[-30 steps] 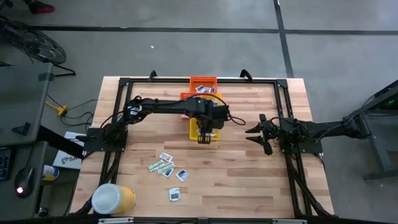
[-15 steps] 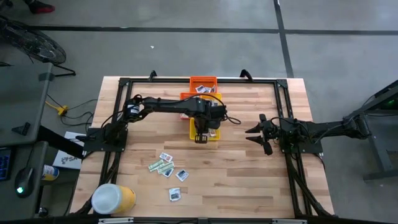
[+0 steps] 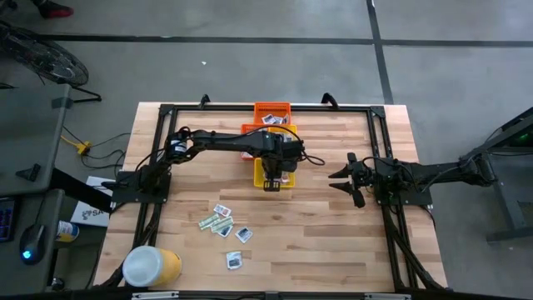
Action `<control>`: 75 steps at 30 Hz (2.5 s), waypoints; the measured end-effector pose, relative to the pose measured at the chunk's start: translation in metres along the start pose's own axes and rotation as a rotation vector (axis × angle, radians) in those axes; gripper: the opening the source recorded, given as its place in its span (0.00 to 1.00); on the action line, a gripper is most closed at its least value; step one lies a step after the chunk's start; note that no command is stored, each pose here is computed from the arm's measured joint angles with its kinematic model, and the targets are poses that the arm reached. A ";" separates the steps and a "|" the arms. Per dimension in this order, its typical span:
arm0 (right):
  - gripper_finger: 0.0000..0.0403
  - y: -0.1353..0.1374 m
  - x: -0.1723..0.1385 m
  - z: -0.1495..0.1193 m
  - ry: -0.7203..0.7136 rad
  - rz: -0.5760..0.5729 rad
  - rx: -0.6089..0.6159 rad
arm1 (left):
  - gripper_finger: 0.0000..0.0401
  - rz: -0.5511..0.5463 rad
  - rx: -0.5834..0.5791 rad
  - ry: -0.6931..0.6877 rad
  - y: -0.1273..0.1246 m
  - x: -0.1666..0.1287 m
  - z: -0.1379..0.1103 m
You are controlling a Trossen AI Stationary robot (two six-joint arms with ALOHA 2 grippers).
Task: Pick & Place First Aid Supplies
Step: Put the ointment pack into the bottom yellow bin
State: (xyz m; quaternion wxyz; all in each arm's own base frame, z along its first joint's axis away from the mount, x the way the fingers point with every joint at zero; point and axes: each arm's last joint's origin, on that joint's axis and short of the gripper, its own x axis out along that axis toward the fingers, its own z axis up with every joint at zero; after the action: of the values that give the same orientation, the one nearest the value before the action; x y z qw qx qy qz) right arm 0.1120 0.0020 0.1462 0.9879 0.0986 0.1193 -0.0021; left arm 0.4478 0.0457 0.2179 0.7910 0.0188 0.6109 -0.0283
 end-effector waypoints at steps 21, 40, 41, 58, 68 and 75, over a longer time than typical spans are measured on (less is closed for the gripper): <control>0.35 0.000 0.000 0.000 0.000 0.000 0.000 | 0.25 0.087 -0.104 -0.003 -0.005 -0.021 0.004; 0.35 0.000 0.000 0.000 0.000 0.000 0.000 | 0.25 0.211 -0.106 0.196 -0.054 -0.081 -0.018; 0.35 0.000 0.000 0.000 0.000 0.000 0.000 | 0.25 0.221 -0.114 0.206 -0.058 -0.082 -0.019; 0.35 0.000 0.000 0.000 0.000 0.000 0.000 | 0.25 0.303 -0.408 0.309 -0.105 -0.054 -0.073; 0.35 0.000 0.000 0.000 0.000 0.000 0.000 | 0.25 0.107 -0.887 0.282 -0.120 -0.024 -0.131; 0.35 0.000 0.000 0.000 0.000 0.000 0.000 | 0.25 0.114 -1.055 0.313 -0.119 0.000 -0.147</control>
State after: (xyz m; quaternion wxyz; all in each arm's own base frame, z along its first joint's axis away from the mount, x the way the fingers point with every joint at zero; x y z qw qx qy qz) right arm 0.1120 0.0020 0.1462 0.9879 0.0986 0.1194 -0.0021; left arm 0.2980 -0.0640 0.1814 0.5930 -0.3431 0.6505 0.3278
